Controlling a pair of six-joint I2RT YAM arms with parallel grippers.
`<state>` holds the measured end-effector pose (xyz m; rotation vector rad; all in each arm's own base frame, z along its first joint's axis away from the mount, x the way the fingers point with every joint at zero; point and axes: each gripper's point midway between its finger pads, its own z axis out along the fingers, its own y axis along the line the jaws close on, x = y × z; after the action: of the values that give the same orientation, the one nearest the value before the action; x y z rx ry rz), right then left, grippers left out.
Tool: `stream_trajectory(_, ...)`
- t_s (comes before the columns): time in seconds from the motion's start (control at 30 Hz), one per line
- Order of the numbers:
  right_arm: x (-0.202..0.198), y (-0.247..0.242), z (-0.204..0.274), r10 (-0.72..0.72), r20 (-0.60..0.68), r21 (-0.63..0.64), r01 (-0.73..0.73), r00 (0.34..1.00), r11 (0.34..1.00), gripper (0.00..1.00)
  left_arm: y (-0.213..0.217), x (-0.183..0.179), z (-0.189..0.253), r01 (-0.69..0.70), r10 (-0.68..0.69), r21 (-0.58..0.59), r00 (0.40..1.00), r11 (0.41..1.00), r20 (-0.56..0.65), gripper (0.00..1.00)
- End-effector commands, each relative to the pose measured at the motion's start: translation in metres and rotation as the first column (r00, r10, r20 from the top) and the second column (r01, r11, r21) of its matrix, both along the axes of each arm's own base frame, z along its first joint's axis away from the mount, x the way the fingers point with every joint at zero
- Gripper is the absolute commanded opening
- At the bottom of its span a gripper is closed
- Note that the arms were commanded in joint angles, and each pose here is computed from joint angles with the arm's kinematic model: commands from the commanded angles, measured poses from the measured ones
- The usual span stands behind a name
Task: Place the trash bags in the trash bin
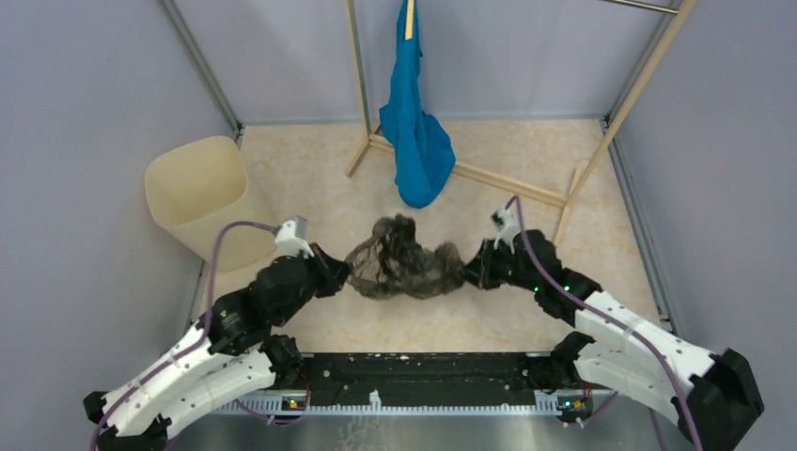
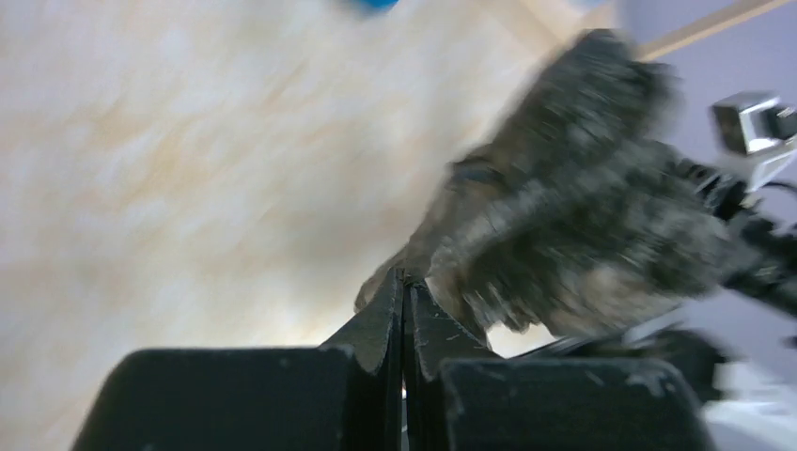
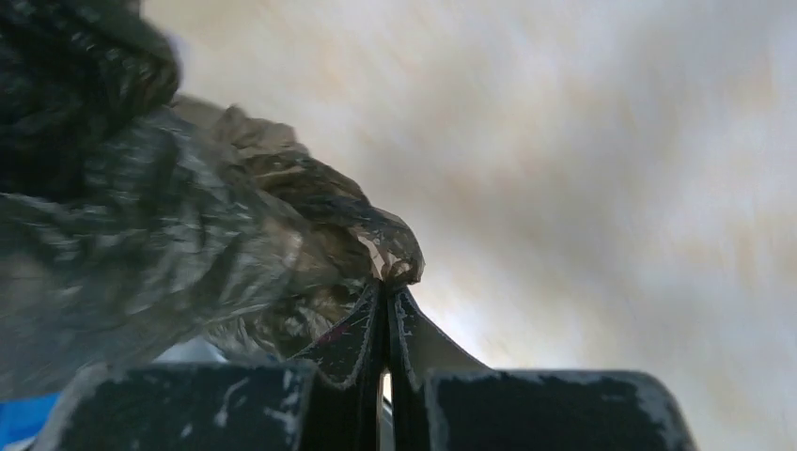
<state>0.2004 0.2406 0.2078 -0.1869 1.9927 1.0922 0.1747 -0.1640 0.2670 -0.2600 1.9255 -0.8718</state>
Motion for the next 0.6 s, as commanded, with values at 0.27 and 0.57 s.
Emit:
stream_trajectory(0.27, -0.023, -0.025, 0.107, -0.006, 0.118, -0.022, 0.009, 0.993, 1.0, 0.0, 0.044, -0.029, 0.121, 0.022, -0.019, -0.019, 0.986, 1.0, 0.163, 0.0)
stream_trajectory(0.57, -0.041, 0.006, -0.05, 0.105, -0.21, 0.013, -0.105, 0.972, 0.994, 0.0, 0.027, -0.017, -0.03, -0.044, 0.048, 0.05, 0.994, 0.998, -0.096, 0.0)
